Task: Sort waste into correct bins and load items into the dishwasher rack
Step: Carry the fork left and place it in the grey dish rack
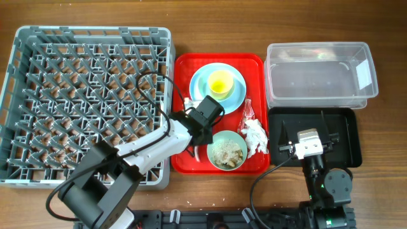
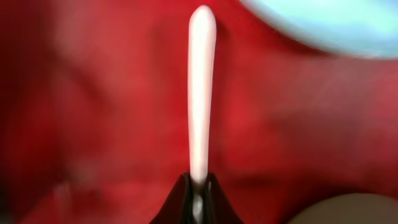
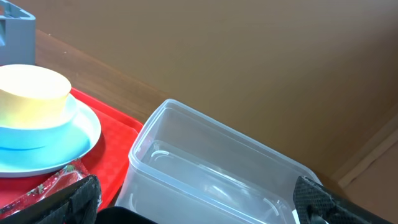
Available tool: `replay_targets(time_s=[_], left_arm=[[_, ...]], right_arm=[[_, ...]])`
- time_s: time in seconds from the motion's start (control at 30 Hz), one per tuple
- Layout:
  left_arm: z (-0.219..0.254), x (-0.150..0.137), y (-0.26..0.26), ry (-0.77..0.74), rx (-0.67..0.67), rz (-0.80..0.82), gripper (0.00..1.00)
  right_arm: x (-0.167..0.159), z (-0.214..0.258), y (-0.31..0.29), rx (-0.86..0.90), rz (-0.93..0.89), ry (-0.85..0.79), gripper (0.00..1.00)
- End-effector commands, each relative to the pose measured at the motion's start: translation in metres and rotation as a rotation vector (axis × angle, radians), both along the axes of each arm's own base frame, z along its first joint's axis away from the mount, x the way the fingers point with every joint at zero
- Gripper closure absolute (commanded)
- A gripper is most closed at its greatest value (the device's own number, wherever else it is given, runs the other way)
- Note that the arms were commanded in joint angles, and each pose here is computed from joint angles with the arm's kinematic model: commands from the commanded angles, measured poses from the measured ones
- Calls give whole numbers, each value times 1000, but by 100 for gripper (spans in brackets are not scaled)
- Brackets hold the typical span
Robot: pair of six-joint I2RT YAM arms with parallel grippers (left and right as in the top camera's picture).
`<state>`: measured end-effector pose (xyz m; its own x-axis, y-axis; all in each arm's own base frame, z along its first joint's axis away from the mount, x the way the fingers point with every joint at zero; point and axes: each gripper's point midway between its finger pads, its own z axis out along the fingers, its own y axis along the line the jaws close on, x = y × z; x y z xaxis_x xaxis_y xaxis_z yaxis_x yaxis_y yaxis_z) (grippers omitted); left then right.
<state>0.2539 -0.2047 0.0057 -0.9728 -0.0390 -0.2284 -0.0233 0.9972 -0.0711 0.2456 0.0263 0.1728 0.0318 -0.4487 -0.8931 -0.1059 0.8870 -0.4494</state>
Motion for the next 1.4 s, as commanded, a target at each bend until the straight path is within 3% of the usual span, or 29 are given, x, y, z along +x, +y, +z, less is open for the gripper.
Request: replay_targets(time_s=[0.0,0.2,0.3,0.47,0.67,0.97,1.07,1.1,1.23,1.3,1.37], left_arm=[[42,16,12,-101,72,8,96],[161,28,15,-328,-4,-96,96],[184,24,70,-394,159,-6,96],[153,13,135,-274,377,92,96],[107,4,175,-158,453,181,96],[97,6,179,-126,468,180,96],[97,6,179,-126,469,180,43],[97,6,179,-126,469,180,29],[98,6,179,-128,468,180,28],[101,9,177,-141,456,184,36],[108,12,157,-139,336,175,37]], right_arm=[[0,1,3,-5,17,-6,0],[0,1,3,-4,17,-6,0],[0,1,3,-5,17,-6,0],[0,1,3,-5,17,-6,0],[0,1,3,-5,17,-6,0],[0,1,3,-4,17,-6,0],[0,1,3,-5,17,-6,0],[0,1,3,-4,17,-6,0],[0,1,3,-5,17,-6,0],[0,1,3,-4,17,-6,0],[0,1,3,-4,17,-6,0]])
